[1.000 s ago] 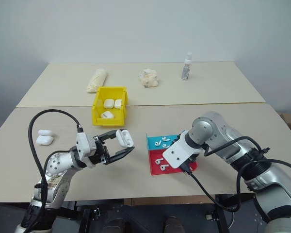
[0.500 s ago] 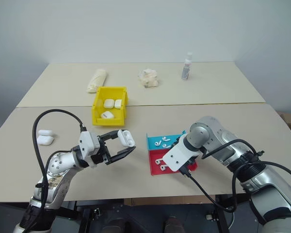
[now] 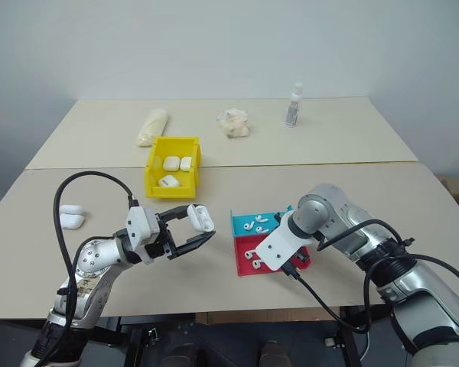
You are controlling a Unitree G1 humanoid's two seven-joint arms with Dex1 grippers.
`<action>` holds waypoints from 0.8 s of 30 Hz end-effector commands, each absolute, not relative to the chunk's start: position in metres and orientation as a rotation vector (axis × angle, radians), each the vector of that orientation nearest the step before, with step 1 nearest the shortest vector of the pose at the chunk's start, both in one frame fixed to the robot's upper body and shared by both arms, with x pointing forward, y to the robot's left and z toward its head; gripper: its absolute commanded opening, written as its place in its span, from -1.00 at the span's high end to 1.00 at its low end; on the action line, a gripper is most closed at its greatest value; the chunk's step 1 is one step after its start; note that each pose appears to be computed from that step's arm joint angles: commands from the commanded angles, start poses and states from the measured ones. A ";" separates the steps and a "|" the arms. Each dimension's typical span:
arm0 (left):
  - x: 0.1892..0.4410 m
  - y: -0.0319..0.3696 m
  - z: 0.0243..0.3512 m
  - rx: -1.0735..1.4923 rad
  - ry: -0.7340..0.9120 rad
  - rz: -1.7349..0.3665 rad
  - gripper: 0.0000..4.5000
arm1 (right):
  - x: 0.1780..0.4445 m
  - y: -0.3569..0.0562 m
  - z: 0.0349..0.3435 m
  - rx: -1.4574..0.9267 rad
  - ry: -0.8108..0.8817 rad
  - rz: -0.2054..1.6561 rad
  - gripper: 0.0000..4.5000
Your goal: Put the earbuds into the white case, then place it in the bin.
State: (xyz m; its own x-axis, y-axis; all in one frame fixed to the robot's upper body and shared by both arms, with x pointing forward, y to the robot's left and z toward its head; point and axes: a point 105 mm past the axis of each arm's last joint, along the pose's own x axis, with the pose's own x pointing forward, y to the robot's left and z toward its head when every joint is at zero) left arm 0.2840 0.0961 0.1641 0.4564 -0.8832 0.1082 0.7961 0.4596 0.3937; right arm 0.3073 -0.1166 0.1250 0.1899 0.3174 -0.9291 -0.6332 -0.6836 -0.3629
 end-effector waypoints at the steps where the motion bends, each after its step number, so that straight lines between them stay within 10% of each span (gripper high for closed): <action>1: 0.281 0.093 0.175 0.314 -0.362 -1.056 -0.23 | 0.304 -0.115 0.128 -1.716 0.266 1.609 0.15; 7: 0.284 0.093 0.175 0.317 -0.353 -1.047 -0.23 | 0.306 -0.117 0.125 -1.726 0.279 1.607 0.15; 12: 0.283 0.093 0.174 0.314 -0.348 -1.050 -0.23 | 0.307 -0.119 0.123 -1.744 0.290 1.596 0.67; 24: 0.285 0.091 0.177 0.317 -0.363 -1.060 -0.23 | 0.304 -0.121 0.132 -1.728 0.257 1.553 0.68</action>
